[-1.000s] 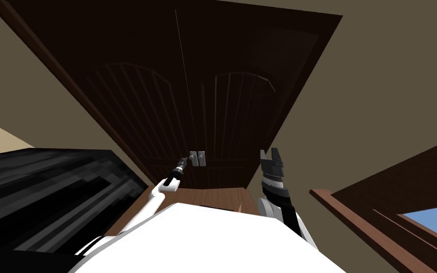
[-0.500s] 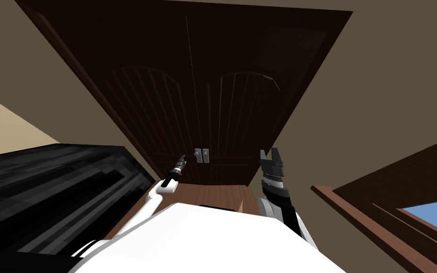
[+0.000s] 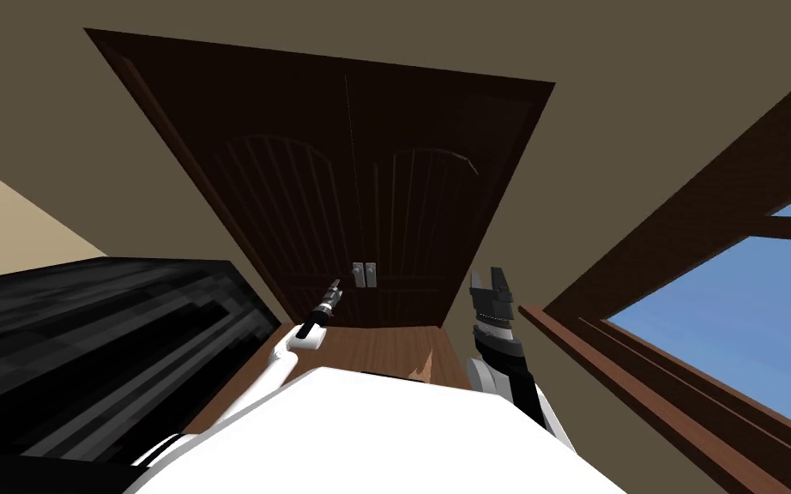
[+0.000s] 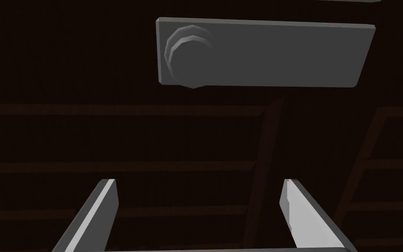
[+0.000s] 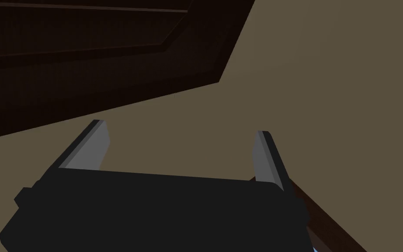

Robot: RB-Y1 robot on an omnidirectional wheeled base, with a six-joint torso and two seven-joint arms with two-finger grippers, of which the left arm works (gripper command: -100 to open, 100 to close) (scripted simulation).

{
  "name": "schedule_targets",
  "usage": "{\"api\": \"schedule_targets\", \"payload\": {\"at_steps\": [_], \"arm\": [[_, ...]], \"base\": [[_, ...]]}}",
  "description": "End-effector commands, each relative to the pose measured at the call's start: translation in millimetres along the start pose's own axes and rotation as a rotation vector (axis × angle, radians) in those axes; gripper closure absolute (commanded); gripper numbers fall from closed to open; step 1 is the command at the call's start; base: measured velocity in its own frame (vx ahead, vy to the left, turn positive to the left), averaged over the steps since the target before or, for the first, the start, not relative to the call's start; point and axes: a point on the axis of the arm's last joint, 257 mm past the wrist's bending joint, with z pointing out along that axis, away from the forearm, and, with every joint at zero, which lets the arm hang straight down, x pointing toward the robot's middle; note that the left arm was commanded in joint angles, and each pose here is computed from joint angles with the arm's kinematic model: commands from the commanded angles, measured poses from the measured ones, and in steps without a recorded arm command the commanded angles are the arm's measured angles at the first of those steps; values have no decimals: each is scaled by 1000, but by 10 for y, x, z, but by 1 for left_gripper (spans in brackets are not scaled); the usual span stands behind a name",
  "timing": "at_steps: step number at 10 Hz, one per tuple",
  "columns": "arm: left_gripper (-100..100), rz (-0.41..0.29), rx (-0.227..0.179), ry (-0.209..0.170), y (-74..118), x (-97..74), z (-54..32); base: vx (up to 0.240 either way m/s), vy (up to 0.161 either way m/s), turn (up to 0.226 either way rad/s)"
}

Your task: Pull the door open

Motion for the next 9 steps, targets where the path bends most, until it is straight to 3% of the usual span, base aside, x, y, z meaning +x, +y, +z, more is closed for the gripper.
{"api": "schedule_targets", "payload": {"at_steps": [1, 2, 5, 7, 9], "arm": [[-100, 0, 0, 0, 0, 0, 0], [-100, 14, -17, -35, 60, -233, -60], [-100, 39, -46, -101, 140, -647, -164], [-100, 39, -45, -107, 134, -663, -148], [-100, 33, -35, -94, 104, -563, -95]], "base": [[-75, -66, -24], [-27, 41, 204], [31, 113, 136], [150, 71, 3], [181, -24, -78]]}}
